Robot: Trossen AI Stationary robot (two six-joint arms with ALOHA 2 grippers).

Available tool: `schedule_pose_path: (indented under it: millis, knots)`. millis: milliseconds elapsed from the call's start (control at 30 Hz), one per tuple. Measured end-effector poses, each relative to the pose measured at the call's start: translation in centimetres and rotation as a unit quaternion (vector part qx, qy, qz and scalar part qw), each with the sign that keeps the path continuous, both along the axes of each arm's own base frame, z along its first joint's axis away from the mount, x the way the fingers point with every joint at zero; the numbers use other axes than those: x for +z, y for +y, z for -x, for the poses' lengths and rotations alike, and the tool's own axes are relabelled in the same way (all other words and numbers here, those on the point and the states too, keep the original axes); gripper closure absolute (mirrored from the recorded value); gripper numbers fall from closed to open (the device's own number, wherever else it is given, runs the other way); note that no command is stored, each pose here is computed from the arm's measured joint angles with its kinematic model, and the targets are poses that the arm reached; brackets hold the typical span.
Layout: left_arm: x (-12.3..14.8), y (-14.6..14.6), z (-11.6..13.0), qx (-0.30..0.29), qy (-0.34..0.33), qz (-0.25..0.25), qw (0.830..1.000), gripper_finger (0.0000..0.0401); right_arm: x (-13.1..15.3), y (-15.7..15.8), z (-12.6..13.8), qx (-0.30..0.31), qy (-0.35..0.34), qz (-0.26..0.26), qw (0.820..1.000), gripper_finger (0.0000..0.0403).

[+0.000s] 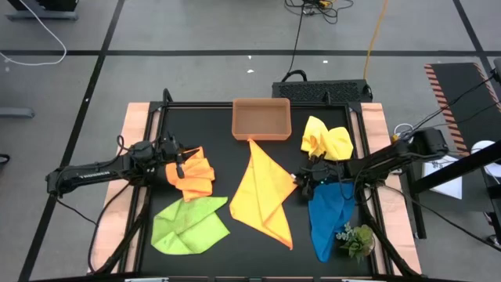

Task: Fold microfiber towels
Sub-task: Fold the right orange microfiber towel

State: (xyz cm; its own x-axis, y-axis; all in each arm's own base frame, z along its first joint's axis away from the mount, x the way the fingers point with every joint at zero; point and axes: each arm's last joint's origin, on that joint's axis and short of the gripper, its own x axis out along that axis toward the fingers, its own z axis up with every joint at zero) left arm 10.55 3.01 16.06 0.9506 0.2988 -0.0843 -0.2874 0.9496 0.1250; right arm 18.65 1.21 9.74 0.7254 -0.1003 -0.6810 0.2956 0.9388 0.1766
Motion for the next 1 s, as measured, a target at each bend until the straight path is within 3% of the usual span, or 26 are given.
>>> schedule_pose_path:
  millis: [533, 1000]
  knots:
    - [0.0, 0.0, 0.0, 0.0, 0.0, 0.0, 1.0, 0.0352, -0.31, 0.57, -0.13, 0.015, 0.003, -0.004, 1.0, 0.0243]
    - [0.01, 0.0, 0.0, 0.0, 0.0, 0.0, 1.0, 0.0352, -0.36, 0.57, -0.1, 0.026, 0.004, 0.007, 1.0, 0.0354]
